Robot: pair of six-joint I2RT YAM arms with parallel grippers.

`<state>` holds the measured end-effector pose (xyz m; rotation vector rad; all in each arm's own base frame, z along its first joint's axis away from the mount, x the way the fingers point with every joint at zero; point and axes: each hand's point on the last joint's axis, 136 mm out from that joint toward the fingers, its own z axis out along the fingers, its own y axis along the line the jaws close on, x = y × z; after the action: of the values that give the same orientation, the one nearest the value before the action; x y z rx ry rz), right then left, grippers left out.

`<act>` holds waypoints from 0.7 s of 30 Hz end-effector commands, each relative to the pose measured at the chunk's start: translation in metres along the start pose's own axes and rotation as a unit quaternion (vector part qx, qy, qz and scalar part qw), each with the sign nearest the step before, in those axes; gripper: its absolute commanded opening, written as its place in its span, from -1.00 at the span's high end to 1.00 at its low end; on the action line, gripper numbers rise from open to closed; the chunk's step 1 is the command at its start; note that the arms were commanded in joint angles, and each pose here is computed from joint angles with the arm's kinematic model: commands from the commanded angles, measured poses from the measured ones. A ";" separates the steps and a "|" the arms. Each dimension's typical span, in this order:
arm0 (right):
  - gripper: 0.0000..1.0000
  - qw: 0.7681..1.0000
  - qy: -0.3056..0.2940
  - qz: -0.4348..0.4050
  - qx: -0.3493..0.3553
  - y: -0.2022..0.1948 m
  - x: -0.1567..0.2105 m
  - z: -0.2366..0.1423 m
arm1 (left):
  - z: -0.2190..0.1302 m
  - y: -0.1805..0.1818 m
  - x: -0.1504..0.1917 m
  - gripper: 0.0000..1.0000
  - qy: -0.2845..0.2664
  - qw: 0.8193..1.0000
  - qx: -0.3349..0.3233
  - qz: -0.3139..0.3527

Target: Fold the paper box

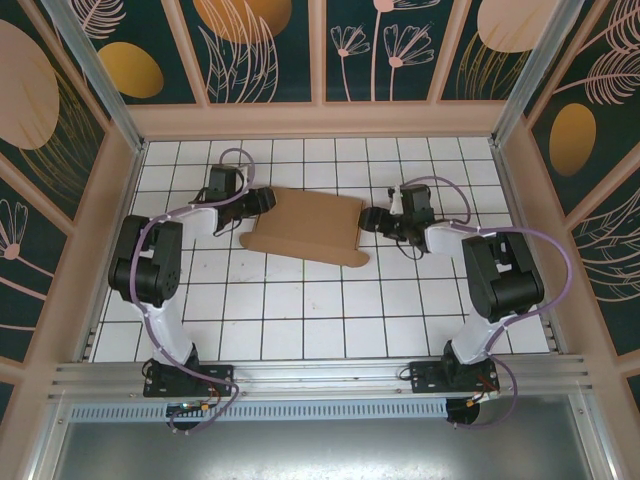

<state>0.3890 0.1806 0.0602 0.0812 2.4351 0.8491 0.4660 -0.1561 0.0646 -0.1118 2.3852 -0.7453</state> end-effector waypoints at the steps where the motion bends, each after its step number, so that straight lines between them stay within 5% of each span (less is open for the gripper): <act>1: -0.65 0.997 -0.002 0.031 -0.071 0.015 -0.003 -0.001 | 0.012 0.016 0.023 0.13 0.048 0.999 0.014 -0.009; 8: -0.67 0.984 0.020 0.081 -0.158 0.021 0.000 0.005 | 0.018 0.044 0.047 0.65 0.085 0.994 0.039 -0.050; 16: -0.73 0.972 0.067 0.119 -0.193 0.024 0.009 0.022 | 0.019 0.061 0.057 0.96 0.106 0.985 0.086 -0.109; 21: -0.73 0.972 0.096 0.104 -0.188 0.034 0.018 0.032 | 0.019 0.066 0.056 0.98 0.107 0.981 0.093 -0.132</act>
<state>0.4011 0.2125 0.0656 0.1432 2.3339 1.4132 0.4717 -0.1395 0.0523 -0.0768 2.3021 -1.1748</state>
